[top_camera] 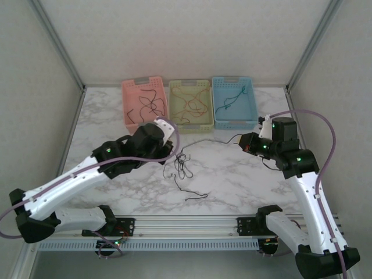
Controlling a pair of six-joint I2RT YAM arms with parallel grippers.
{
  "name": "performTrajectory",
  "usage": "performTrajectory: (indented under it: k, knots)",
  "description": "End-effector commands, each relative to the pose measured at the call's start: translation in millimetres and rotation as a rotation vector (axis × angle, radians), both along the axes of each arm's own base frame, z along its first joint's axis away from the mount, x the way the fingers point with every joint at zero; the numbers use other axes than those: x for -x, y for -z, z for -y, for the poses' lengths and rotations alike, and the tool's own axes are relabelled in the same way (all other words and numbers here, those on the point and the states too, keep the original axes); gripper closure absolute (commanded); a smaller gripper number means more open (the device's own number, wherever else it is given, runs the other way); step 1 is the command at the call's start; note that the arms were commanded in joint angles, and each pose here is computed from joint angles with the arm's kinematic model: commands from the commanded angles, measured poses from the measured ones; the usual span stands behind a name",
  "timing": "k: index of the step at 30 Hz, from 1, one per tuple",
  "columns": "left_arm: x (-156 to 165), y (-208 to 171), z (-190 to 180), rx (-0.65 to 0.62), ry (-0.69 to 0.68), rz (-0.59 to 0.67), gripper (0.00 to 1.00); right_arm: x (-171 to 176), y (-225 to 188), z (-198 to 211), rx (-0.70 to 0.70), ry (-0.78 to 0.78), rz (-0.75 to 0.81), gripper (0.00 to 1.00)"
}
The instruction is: Untangle the cables
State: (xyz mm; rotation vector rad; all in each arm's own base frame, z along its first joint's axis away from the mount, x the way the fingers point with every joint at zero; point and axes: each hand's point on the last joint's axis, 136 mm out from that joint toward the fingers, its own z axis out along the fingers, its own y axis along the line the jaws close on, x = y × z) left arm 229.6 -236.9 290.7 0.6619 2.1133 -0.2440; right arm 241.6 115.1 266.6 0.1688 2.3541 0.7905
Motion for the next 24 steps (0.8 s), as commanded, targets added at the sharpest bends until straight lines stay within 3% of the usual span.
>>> performTrajectory:
  k: [1,6,14,19,24]
  knots:
    - [-6.1,-19.4,-71.6,0.003,-0.273,0.1,1.0,-9.9,24.7,50.5,0.192,0.204,-0.008,1.0]
    - [6.7,-44.4,-150.1,0.095,-0.484,0.202,1.0,-14.3,39.5,76.9,0.213,0.314,-0.026,1.0]
    - [31.9,-76.2,-212.5,0.16,-0.619,0.332,1.0,-15.6,50.3,95.1,0.229,0.379,-0.062,1.0]
    - [32.9,-69.6,-193.6,0.204,-0.523,0.29,1.0,-21.4,49.9,69.1,0.106,0.282,-0.046,1.0]
    - [29.0,-50.7,-138.8,0.289,-0.331,0.158,0.97,-21.4,37.9,34.5,-0.058,0.138,-0.03,1.0]
